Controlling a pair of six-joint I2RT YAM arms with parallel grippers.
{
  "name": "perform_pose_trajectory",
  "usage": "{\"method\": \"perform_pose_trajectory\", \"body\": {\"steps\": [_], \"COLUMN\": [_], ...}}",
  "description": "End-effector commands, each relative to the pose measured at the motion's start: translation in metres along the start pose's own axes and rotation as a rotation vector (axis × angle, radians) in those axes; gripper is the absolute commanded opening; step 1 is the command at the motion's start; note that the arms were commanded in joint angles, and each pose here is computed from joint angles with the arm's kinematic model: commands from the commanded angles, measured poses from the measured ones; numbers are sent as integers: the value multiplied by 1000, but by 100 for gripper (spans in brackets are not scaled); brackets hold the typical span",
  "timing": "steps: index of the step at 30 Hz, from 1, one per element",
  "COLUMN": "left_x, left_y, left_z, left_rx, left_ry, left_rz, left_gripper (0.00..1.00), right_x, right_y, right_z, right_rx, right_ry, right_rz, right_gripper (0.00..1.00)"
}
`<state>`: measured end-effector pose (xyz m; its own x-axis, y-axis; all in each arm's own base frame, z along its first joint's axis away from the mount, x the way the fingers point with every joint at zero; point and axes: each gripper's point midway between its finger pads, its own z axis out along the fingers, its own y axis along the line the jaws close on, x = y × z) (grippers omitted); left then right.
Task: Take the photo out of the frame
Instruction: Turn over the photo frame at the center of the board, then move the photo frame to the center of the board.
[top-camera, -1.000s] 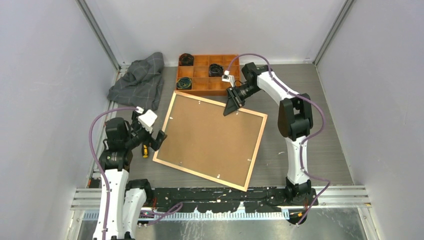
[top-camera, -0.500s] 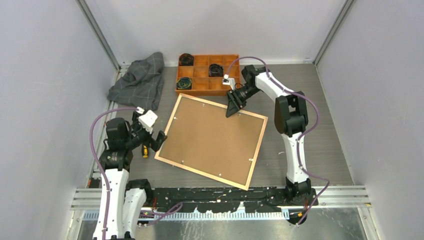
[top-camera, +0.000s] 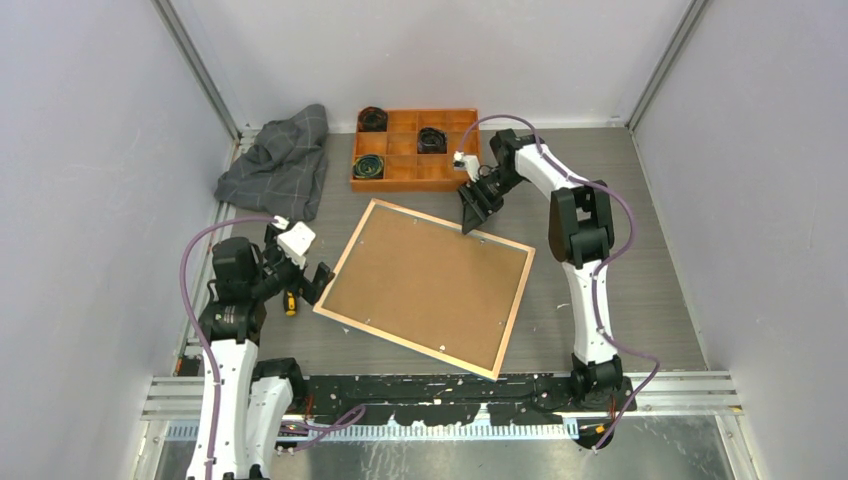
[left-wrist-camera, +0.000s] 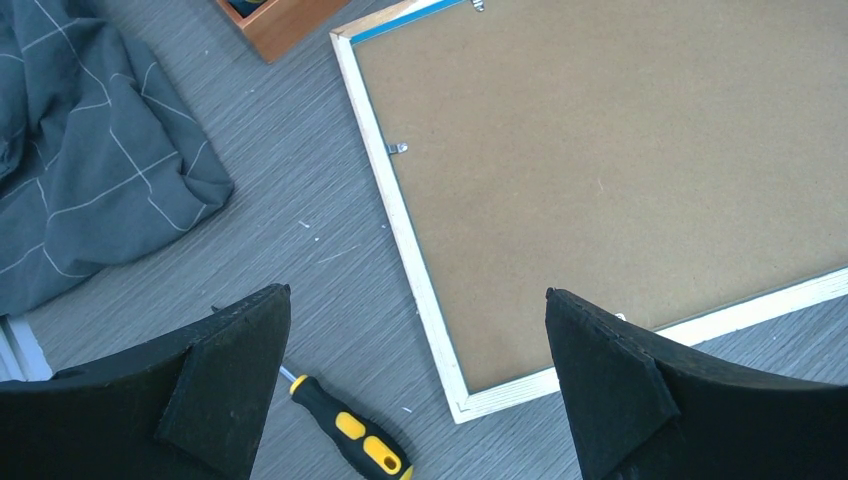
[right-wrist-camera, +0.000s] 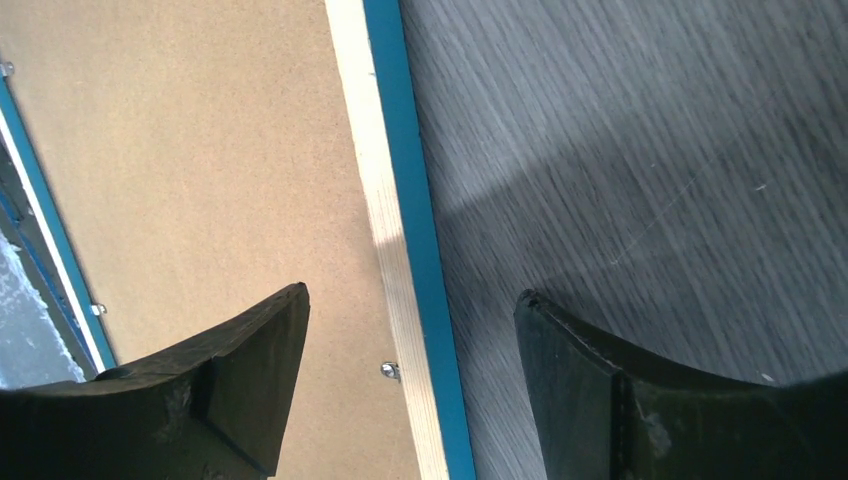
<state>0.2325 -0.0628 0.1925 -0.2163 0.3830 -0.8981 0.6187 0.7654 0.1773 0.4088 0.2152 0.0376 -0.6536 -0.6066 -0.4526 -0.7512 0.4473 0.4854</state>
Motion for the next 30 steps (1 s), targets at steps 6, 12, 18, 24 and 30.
{"method": "perform_pose_trajectory", "body": {"steps": [6,12,18,24,30], "left_x": [-2,-1,-1,-4,-2], "left_y": [0,6,7,10,3], "left_z": [-2,-3,-7,-20,-33], "left_rx": [-10,-44,-60,-105,-127], "left_ry": [-18,-10,2,18,27], "left_rz": [25,24,27,64,69], "left_gripper": [100,100,100,100,100], "right_x": [-26,19,64,113,138], "right_y": [22,59,166,232,260], "right_z": [-70,-72,-33,11,35], "right_rx": [280,612,619,538,391], "right_ry": [-67,13,22,116,187], "right_rz": [-126,-337,-635,-825,-837], "right_gripper": [88,100,100,100,100]}}
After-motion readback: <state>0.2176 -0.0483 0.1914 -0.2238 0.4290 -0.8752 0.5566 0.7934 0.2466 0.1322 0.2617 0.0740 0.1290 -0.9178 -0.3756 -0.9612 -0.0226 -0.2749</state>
